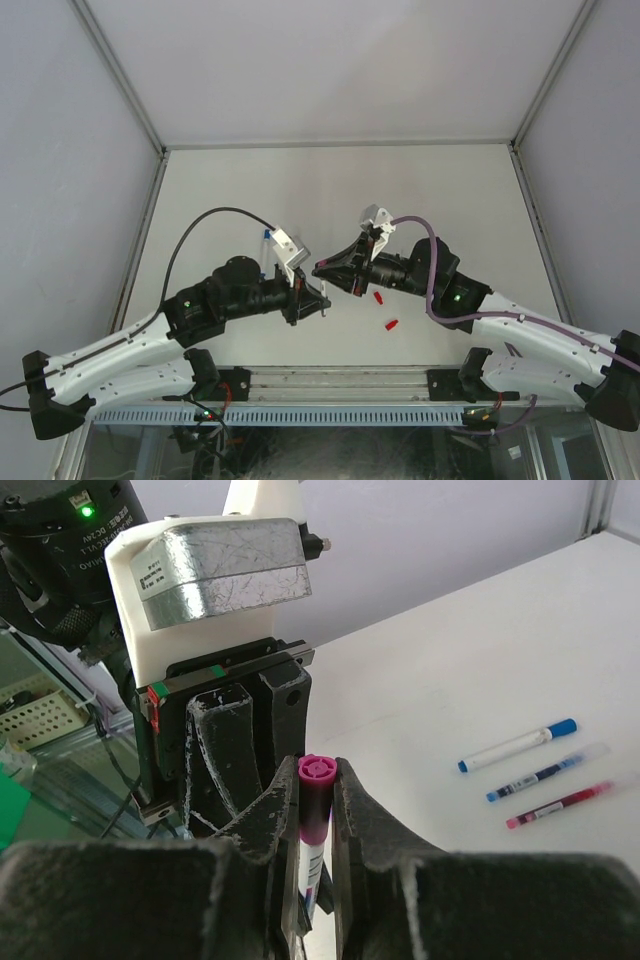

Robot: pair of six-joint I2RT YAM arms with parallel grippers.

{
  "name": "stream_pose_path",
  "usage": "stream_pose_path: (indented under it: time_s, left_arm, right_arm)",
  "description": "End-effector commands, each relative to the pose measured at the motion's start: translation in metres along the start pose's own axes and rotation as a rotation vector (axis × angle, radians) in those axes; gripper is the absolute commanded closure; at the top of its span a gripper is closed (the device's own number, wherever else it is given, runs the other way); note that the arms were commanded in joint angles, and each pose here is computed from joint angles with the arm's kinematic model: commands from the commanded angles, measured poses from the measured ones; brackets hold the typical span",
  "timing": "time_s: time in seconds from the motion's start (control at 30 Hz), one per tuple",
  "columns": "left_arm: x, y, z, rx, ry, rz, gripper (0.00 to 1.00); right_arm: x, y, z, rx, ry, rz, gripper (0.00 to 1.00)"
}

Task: Insert the pens into the pen caps
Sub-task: Press the pen cap onto the pen.

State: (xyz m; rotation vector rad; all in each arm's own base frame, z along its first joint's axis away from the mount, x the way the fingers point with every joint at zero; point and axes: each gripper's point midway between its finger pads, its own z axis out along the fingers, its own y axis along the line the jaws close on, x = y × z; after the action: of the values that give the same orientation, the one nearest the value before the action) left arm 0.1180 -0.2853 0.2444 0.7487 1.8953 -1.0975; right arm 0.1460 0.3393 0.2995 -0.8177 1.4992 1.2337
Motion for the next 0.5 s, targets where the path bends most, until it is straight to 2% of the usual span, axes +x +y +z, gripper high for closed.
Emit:
stream_pose_path:
  time_s: [0.0,0.47]
  left_arm:
    - [-0.150,-0.045,-0.041,0.091,-0.505,0.047,1.00]
    - [-0.150,-0.044,-0.039,0.081,-0.502,0.050,1.00]
  right_arm:
    - [0.112,0.016,-0.027,-0.074,0.401,0.086,1.00]
    - [0.120,0.033,-0.026,-0.103,0.441,0.035,1.00]
